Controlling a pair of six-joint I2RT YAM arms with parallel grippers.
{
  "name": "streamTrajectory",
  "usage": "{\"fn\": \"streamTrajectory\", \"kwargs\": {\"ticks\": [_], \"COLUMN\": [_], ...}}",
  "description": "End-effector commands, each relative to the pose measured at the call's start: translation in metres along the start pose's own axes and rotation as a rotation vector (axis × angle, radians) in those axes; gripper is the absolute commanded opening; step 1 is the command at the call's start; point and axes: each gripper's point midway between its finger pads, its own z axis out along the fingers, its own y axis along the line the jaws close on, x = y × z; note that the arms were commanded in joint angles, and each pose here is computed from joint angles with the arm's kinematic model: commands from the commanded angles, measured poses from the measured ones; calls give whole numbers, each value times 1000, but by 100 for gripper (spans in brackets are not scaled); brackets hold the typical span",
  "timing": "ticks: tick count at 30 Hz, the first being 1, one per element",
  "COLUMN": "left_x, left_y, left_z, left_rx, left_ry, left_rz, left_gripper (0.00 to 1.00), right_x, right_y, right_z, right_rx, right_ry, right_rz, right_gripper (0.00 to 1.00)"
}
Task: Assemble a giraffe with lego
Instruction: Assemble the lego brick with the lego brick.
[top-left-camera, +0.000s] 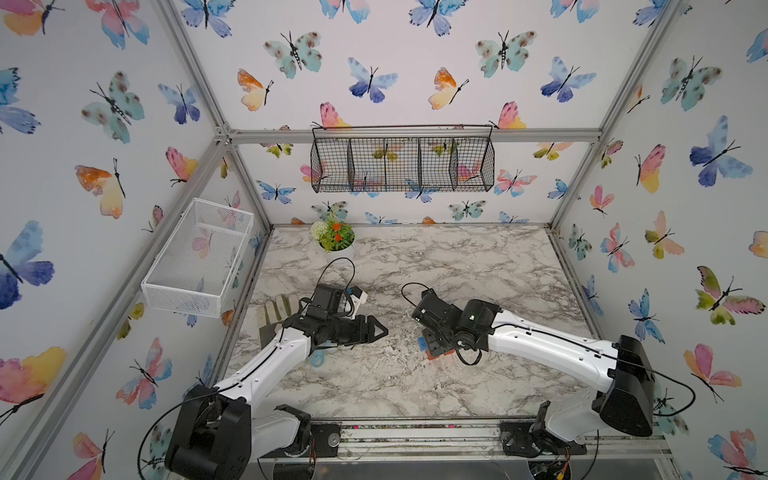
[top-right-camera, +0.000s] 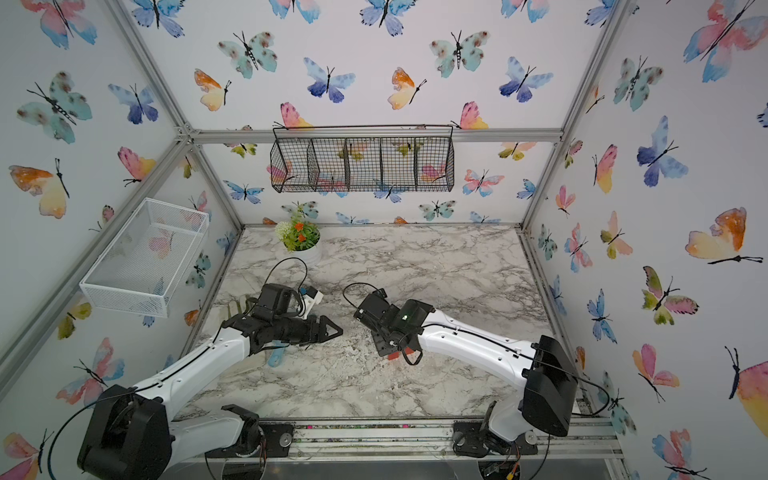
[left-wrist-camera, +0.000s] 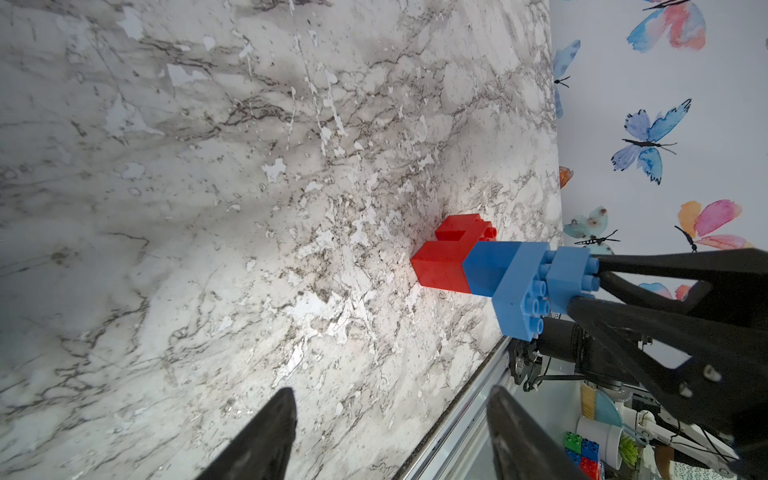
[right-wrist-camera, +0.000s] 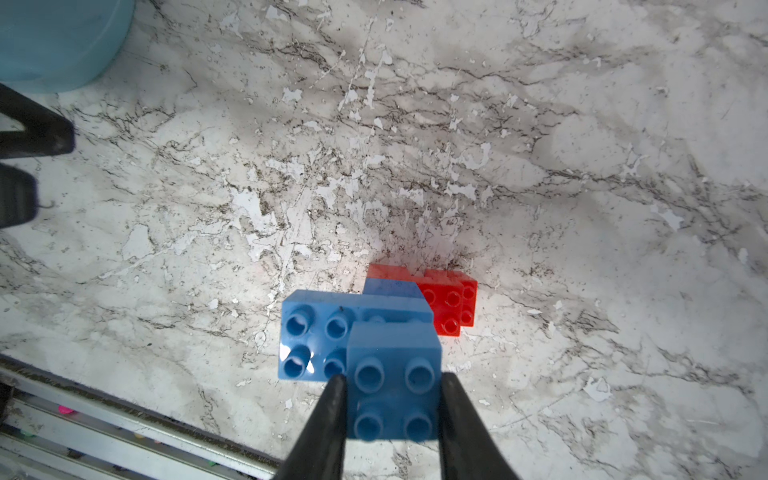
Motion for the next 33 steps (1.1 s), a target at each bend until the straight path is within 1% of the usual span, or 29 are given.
{"fn": "streamTrajectory", "kwargs": {"ticks": [1,18,21,26,33], "left_x": [1,1,1,1,0], "left_y": [2,1,1,1,-1], "left_z": [0,0,0,0,-1], "left_rx": [-8,-6,-6,-4,0], "left_ry": [-3,-4,-3,-3,-9], "left_rz": [13,15,14,15,20], "left_gripper": [72,72,72,72,72], "right_x": [2,-4,-3,1,5], "right_y": [-6,-5,-3,-4,-3], "right_z": [0,3,4,8,13], "right_rx": [16,8,1,27,28], "right_ry": [5,17,28,75,93], "right_rz": [11,38,43,63,78], "right_gripper": [34,34,34,34,34]}}
